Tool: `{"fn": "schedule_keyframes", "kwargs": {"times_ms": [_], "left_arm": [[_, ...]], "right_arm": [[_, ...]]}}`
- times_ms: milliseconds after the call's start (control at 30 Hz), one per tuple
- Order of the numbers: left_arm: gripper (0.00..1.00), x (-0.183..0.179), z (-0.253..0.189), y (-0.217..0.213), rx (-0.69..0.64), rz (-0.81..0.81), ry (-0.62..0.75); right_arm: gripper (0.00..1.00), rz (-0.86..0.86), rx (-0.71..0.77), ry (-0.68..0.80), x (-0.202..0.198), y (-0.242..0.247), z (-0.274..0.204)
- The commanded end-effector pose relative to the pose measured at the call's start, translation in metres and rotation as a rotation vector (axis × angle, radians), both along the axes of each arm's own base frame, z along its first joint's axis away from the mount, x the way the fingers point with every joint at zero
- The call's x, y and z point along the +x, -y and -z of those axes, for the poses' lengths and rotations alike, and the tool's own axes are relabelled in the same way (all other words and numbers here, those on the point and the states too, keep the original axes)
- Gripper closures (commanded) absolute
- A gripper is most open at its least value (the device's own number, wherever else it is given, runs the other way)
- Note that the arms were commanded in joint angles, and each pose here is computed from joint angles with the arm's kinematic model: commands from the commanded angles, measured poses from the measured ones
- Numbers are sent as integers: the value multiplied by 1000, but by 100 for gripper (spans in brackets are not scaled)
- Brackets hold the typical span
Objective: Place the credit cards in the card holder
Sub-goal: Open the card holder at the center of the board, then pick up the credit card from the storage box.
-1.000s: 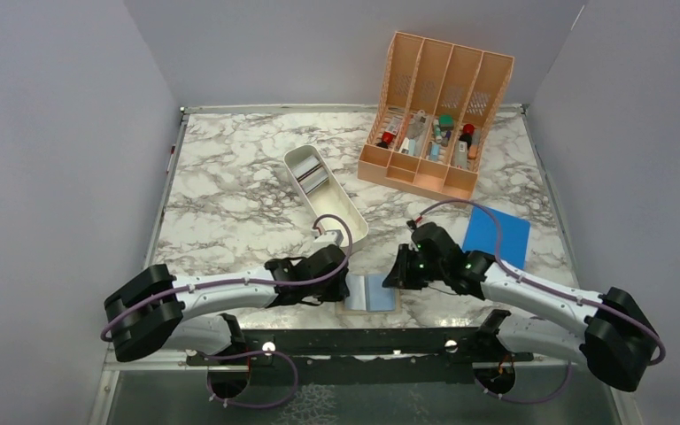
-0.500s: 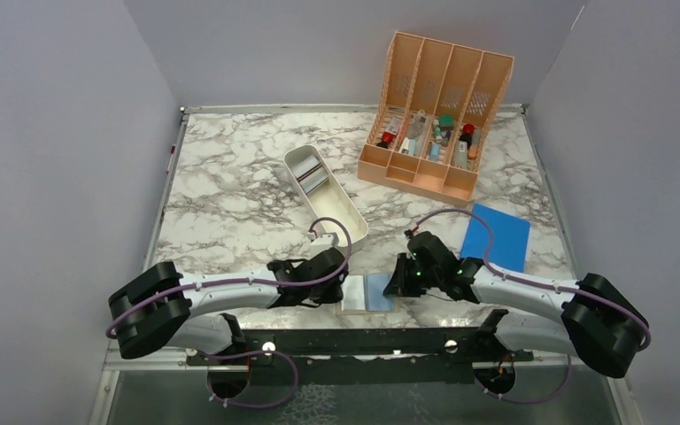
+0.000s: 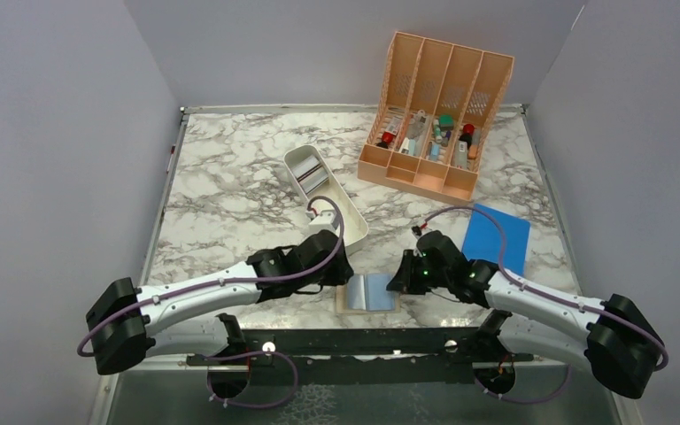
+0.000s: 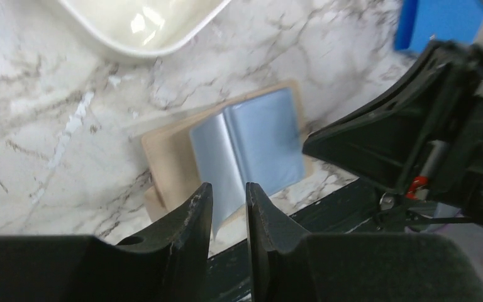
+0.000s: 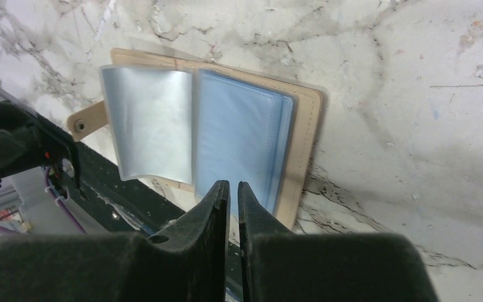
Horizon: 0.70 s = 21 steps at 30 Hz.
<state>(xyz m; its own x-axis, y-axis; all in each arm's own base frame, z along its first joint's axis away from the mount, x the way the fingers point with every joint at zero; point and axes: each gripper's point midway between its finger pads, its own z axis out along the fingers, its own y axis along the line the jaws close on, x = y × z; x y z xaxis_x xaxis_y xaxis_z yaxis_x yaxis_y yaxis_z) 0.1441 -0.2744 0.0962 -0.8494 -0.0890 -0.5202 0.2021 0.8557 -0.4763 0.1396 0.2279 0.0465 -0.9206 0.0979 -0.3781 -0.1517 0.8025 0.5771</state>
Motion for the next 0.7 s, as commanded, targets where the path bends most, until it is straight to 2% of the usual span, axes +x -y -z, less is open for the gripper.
{"fn": "schedule_keyframes", "kwargs": {"times_ms": [0, 233, 400, 533, 667], "left_arm": [[71, 28, -36, -10, 65, 22, 172], [70, 80, -81, -25, 259, 96, 431], [70, 150, -107, -49, 350, 87, 452], [69, 200, -120, -58, 514, 83, 549], [60, 239, -119, -51, 620, 145, 610]], "right_arm": [[85, -25, 42, 44, 4, -7, -19], [84, -59, 93, 56, 1, -14, -30], [83, -69, 103, 62, 0, -15, -33], [79, -68, 107, 72, -1, -13, -35], [71, -77, 112, 89, 1, -15, -40]]}}
